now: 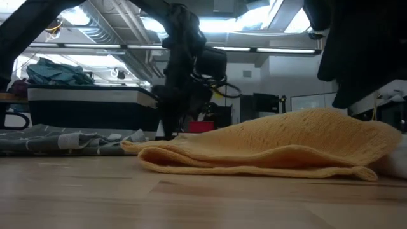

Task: Fold towel
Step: Fold the yellow towel

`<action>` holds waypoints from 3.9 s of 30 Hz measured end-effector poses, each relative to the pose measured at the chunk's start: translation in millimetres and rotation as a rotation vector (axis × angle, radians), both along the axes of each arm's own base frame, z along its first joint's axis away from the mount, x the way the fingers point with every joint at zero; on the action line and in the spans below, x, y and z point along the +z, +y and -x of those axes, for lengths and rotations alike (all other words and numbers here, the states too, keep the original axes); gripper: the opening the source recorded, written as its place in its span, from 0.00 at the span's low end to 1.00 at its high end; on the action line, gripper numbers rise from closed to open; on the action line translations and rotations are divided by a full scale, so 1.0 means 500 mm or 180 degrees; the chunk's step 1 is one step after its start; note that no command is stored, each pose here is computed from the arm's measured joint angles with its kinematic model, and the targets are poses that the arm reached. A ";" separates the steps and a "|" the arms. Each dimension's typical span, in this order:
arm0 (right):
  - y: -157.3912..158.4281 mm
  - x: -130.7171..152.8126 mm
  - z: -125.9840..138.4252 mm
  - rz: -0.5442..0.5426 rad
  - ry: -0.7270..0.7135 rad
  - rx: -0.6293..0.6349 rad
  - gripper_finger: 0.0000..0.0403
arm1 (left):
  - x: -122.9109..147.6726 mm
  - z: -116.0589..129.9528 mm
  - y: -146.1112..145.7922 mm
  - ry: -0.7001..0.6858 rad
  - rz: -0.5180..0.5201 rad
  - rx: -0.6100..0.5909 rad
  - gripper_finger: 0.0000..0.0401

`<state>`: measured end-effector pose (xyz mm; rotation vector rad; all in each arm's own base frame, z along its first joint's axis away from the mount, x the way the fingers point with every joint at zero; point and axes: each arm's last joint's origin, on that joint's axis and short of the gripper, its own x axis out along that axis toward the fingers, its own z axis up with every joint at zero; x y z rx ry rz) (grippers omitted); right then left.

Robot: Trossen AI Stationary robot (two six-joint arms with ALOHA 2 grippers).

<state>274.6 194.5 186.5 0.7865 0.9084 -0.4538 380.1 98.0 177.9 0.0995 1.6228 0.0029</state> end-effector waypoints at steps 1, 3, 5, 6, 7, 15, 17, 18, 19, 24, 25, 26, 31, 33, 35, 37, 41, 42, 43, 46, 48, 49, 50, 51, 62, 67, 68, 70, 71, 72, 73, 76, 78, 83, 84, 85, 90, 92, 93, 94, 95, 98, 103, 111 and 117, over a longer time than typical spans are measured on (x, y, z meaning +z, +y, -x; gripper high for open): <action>0.001 0.001 -0.001 0.0045 -0.0026 0.0094 0.58 | -0.005 0.004 -0.015 0.0077 0.0110 -0.0072 0.14; 0.002 0.002 -0.002 0.0155 -0.0049 0.0263 0.58 | -0.018 0.007 -0.046 0.0142 0.0267 -0.0301 0.14; 0.002 0.001 -0.003 0.0282 -0.0039 0.0447 0.58 | -0.030 0.012 -0.082 0.0220 0.0370 -0.0593 0.14; -0.001 0.001 -0.004 0.0355 -0.0033 0.0535 0.58 | -0.035 0.014 -0.100 0.0265 0.0406 -0.0746 0.14; -0.002 0.001 -0.005 0.0427 -0.0031 0.0625 0.58 | -0.039 0.016 -0.120 0.0312 0.0425 -0.0902 0.14; 0.000 0.000 -0.004 0.0946 0.0048 0.1660 0.58 | -0.052 0.037 -0.259 0.0625 0.0467 -0.1736 0.14; 0.000 0.000 -0.005 0.1045 0.0050 0.1813 0.58 | -0.052 0.040 -0.286 0.0637 0.0458 -0.1913 0.14; 0.000 0.000 -0.004 0.1085 0.0050 0.1875 0.58 | -0.052 0.041 -0.298 0.0640 0.0449 -0.2025 0.14; 0.000 0.000 -0.005 0.1114 0.0050 0.1917 0.58 | -0.052 0.042 -0.307 0.0640 0.0428 -0.2149 0.14; 0.000 0.000 -0.005 0.1122 0.0034 0.1937 0.58 | -0.053 0.037 -0.335 0.0541 0.0026 -0.2405 0.14; 0.000 0.000 -0.006 0.1119 0.0025 0.1936 0.58 | -0.053 0.036 -0.338 0.0532 -0.0043 -0.2392 0.14; 0.001 0.000 -0.006 0.1118 0.0022 0.1936 0.58 | -0.053 0.035 -0.339 0.0513 -0.0089 -0.2365 0.15; -0.003 0.001 -0.009 0.1075 0.0012 0.1877 0.58 | -0.055 0.027 -0.333 0.0401 -0.0289 -0.2348 0.27; -0.006 0.003 -0.016 0.0946 -0.0045 0.1694 0.58 | -0.055 0.016 -0.330 0.0265 -0.0450 -0.2400 0.35; -0.005 0.005 -0.021 0.0815 -0.0121 0.1544 0.58 | -0.054 0.008 -0.329 0.0150 -0.0511 -0.2428 0.42; -0.006 0.007 -0.026 0.0761 -0.0175 0.1526 0.58 | -0.054 0.007 -0.332 0.0117 -0.0513 -0.2438 0.48; -0.004 0.005 -0.028 0.0983 -0.0208 0.1882 0.58 | -0.054 0.013 -0.348 0.0133 -0.0528 -0.2332 0.54; -0.003 0.003 -0.030 0.1046 -0.0218 0.1961 0.58 | -0.053 0.016 -0.354 0.0149 -0.0531 -0.2277 0.54; -0.002 -0.001 -0.031 0.1094 -0.0206 0.2024 0.58 | -0.053 0.020 -0.360 0.0167 -0.0533 -0.2217 0.54; 0.001 -0.014 -0.032 0.1130 -0.0121 0.2245 0.58 | -0.052 0.031 -0.381 0.0233 -0.0557 -0.2111 0.52; 0.003 -0.024 -0.030 0.1128 -0.0030 0.2357 0.58 | -0.053 0.041 -0.398 0.0301 -0.0586 -0.2101 0.51; 0.003 -0.027 -0.030 0.1135 -0.0007 0.2389 0.58 | -0.054 0.045 -0.405 0.0329 -0.0593 -0.2084 0.51; 0.004 -0.031 -0.030 0.1124 0.0014 0.2421 0.58 | -0.054 0.049 -0.415 0.0329 -0.0597 -0.2059 0.51; 0.005 -0.032 -0.031 0.1109 0.0016 0.2435 0.58 | -0.055 0.053 -0.424 0.0329 -0.0599 -0.2049 0.51; -0.003 -0.043 -0.018 0.1321 0.0305 0.2769 0.58 | -0.057 0.070 -0.513 -0.0001 -0.0715 -0.2378 0.49; -0.008 -0.046 -0.011 0.1412 0.0456 0.2886 0.58 | -0.053 0.063 -0.529 -0.0264 -0.0889 -0.2317 0.48; -0.009 -0.046 -0.011 0.1438 0.0458 0.2882 0.58 | -0.053 0.060 -0.532 -0.0328 -0.0900 -0.2281 0.48; -0.010 -0.046 -0.012 0.1487 0.0461 0.2871 0.58 | -0.053 0.054 -0.538 -0.0478 -0.0892 -0.2211 0.48; -0.010 -0.046 -0.012 0.1518 0.0458 0.2875 0.58 | -0.052 0.051 -0.541 -0.0558 -0.0888 -0.2187 0.48; -0.010 -0.046 -0.012 0.1544 0.0456 0.2886 0.58 | -0.051 0.048 -0.544 -0.0628 -0.0886 -0.2172 0.48; -0.010 -0.046 -0.012 0.1558 0.0453 0.2897 0.58 | -0.050 0.046 -0.548 -0.0692 -0.0882 -0.2161 0.48; -0.010 -0.046 -0.012 0.1574 0.0452 0.2920 0.58 | -0.049 0.043 -0.556 -0.0794 -0.0879 -0.2166 0.48; -0.010 -0.046 -0.013 0.1604 0.0438 0.2971 0.58 | -0.049 0.045 -0.561 -0.0801 -0.0883 -0.2181 0.48; -0.007 -0.044 -0.016 0.1649 0.0362 0.3080 0.58 | -0.048 0.053 -0.573 -0.0796 -0.0898 -0.2241 0.48; -0.007 -0.044 -0.015 0.1642 0.0369 0.3102 0.58 | -0.048 0.056 -0.576 -0.0782 -0.0900 -0.2248 0.48; -0.007 -0.045 -0.015 0.1616 0.0373 0.3121 0.58 | -0.048 0.058 -0.579 -0.0764 -0.0903 -0.2253 0.48; -0.005 -0.046 -0.012 0.1479 0.0394 0.3249 0.58 | -0.045 0.074 -0.591 -0.0699 -0.1020 -0.2312 0.48; -0.004 -0.046 -0.012 0.1520 0.0389 0.3341 0.58 | -0.039 0.077 -0.596 -0.0754 -0.1096 -0.2360 0.48; -0.004 -0.046 -0.012 0.1537 0.0388 0.3384 0.58 | -0.034 0.077 -0.600 -0.0833 -0.1095 -0.2359 0.48; -0.004 -0.046 -0.012 0.1553 0.0384 0.3424 0.58 | -0.027 0.074 -0.602 -0.0932 -0.1094 -0.2351 0.48; -0.004 -0.046 -0.012 0.1577 0.0381 0.3448 0.58 | -0.019 0.072 -0.604 -0.1026 -0.1087 -0.2345 0.48; -0.005 -0.045 -0.013 0.1632 0.0374 0.3490 0.58 | -0.011 0.061 -0.609 -0.1247 -0.1080 -0.2334 0.48; -0.004 -0.045 -0.014 0.1647 0.0356 0.3494 0.58 | -0.005 0.051 -0.612 -0.1445 -0.1064 -0.2311 0.48; -0.001 -0.055 -0.017 0.1648 0.0357 0.3498 0.58 | -0.007 0.054 -0.612 -0.1361 -0.1010 -0.2444 0.48; 0.002 -0.082 -0.023 0.1697 0.0461 0.3498 0.58 | -0.016 0.051 -0.613 -0.1365 -0.0929 -0.2447 0.48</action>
